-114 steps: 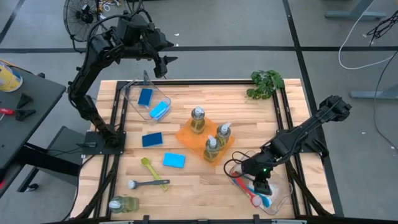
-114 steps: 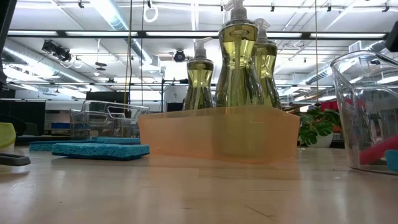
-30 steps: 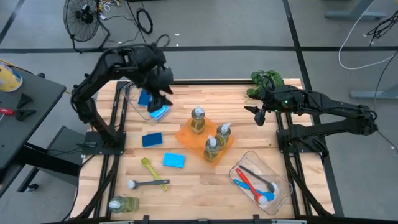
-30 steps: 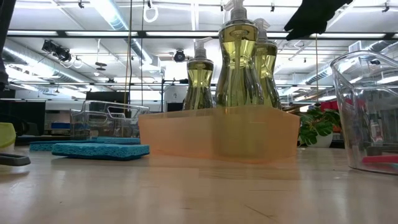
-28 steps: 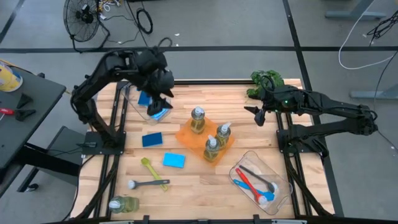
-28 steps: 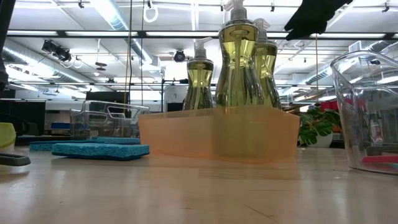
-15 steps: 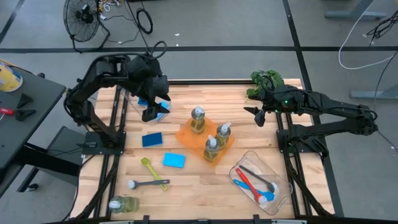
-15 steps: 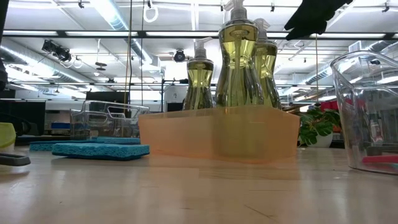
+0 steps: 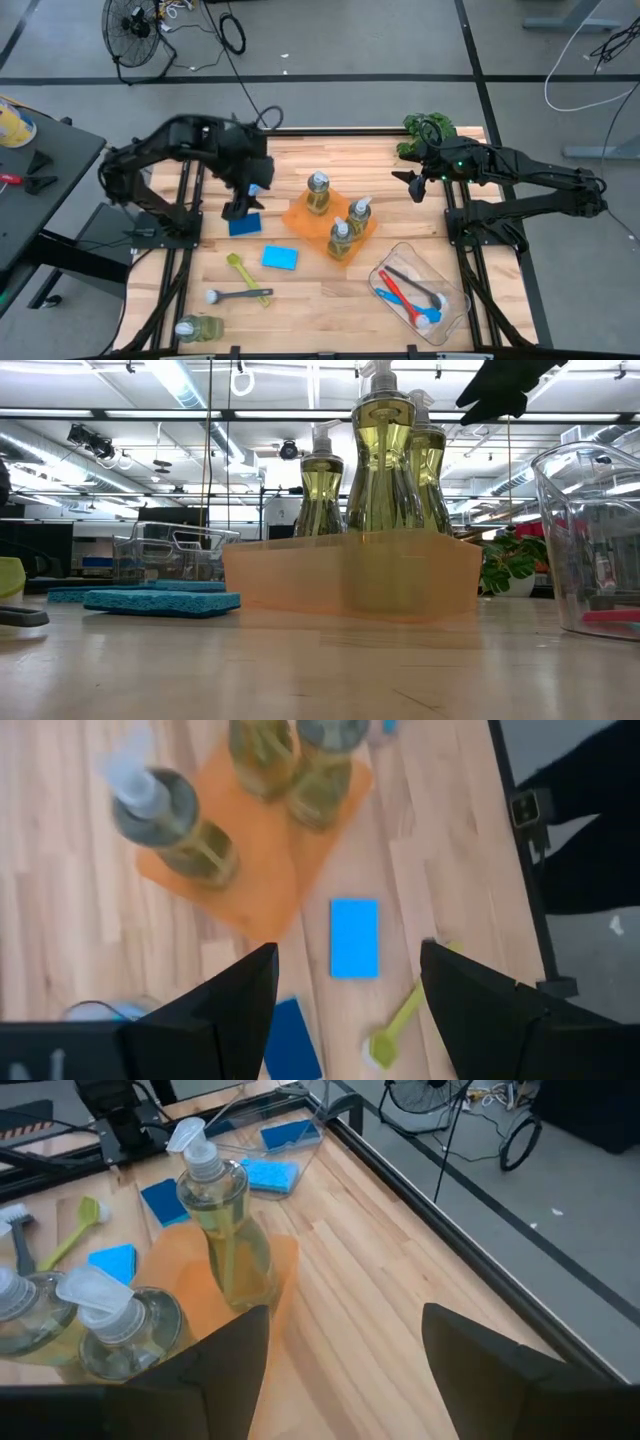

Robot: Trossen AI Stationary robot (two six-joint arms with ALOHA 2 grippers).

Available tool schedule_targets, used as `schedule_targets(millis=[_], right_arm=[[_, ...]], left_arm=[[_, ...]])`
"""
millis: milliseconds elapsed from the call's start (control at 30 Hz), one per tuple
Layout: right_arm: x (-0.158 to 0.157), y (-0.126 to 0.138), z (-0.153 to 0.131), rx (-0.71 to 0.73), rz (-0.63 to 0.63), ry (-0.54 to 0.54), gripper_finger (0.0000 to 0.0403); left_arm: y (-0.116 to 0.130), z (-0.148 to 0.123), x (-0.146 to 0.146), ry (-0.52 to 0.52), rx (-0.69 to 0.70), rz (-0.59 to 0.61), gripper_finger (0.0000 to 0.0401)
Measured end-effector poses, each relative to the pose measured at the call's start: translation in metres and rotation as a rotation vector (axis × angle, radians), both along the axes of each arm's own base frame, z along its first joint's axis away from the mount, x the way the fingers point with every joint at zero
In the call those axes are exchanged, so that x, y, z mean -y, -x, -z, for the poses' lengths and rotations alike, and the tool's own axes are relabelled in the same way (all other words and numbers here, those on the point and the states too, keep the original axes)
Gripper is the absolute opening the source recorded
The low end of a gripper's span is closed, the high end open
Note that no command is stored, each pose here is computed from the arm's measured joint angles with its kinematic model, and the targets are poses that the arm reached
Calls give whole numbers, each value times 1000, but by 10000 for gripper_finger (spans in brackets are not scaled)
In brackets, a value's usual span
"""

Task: Pick & Place Kitchen Sink Supplies
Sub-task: Put the blue sponge into the top transparent bin

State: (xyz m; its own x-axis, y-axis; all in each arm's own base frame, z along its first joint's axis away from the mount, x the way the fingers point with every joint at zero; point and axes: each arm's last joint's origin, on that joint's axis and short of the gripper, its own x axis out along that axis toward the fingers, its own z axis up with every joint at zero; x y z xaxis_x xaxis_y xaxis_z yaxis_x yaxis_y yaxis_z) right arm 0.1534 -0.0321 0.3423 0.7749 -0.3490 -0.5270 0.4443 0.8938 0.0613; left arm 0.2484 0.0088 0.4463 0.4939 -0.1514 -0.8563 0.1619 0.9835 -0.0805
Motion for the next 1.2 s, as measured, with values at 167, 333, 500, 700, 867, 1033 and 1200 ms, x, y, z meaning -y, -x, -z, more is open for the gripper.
schedule_targets(millis=[167,333,500,700,867,1033,1200], right_arm=[[0,0,0,1,2,-4,265],[0,0,0,2,4,-4,265],[0,0,0,1,6,-5,265],[0,0,0,-1,6,-5,265],[0,0,0,-3,4,-3,265],[0,0,0,-16,-16,25,265],[-2,1,0,-7,-73,-3,258]], left_arm=[[2,33,8,10,-7,12,248],[8,71,13,22,-18,9,248],[6,112,16,51,-32,20,248],[3,156,18,103,-77,54,248],[2,184,18,103,-77,58,248],[1,207,19,134,-39,68,248],[4,224,19,138,-43,62,248]])
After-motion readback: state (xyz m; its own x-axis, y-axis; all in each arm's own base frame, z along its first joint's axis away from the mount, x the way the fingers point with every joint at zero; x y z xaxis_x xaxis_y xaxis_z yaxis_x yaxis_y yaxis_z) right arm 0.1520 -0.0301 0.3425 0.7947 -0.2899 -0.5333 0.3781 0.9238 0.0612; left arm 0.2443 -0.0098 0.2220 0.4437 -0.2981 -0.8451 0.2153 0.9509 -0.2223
